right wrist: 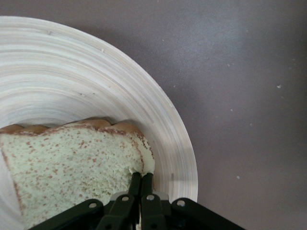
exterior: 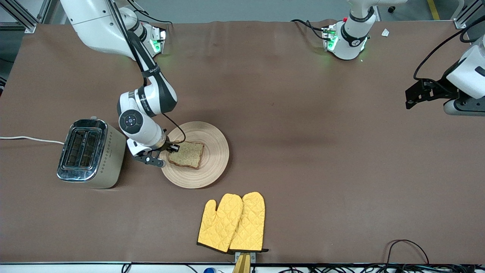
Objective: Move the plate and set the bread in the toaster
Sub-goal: 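Lift the bread with the right gripper and carry it over the toaster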
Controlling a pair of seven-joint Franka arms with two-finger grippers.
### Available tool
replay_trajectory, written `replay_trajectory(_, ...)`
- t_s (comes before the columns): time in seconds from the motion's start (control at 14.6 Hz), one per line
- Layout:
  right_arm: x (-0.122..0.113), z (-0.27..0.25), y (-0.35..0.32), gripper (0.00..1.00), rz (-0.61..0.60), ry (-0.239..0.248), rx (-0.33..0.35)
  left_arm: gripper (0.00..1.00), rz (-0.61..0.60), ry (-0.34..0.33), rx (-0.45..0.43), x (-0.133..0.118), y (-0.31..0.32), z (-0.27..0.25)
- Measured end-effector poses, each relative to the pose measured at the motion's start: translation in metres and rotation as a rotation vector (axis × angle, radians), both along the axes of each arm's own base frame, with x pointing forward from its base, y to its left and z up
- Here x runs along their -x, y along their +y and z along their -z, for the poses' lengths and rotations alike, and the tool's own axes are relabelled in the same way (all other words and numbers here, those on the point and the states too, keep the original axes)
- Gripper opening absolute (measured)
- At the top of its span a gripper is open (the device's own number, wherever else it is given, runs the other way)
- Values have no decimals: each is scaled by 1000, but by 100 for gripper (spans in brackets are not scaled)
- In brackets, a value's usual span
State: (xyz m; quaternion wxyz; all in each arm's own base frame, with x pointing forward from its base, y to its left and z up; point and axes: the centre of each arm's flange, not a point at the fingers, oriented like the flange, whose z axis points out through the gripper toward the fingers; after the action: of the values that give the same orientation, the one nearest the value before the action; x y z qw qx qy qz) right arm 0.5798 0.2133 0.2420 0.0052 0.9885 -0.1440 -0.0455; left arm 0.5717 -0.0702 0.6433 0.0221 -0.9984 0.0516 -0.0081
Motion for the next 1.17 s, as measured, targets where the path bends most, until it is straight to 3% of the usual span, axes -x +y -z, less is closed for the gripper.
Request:
replay_trajectory(0.27, -23, -78, 12, 3, -10, 74, 18, 100, -11, 1, 4, -1, 5, 1)
replay_trajectory(0.41, -27, -129, 12, 3, -39, 106, 75, 100, -19, 3, 12, -1, 8, 1)
replay_trajectory(0.69, -24, -203, -2, 3, -84, 146, 290, 100, -48, 8, 34, -3, 18, 3)
replay_trajectory(0.96, -19, -218, -26, 3, -140, 180, 563, 100, -72, 12, 53, -5, 30, 4)
replay_trajectory(1.17, -20, -227, -39, 3, -190, 183, 728, 100, -69, 12, 54, -5, 29, 4)
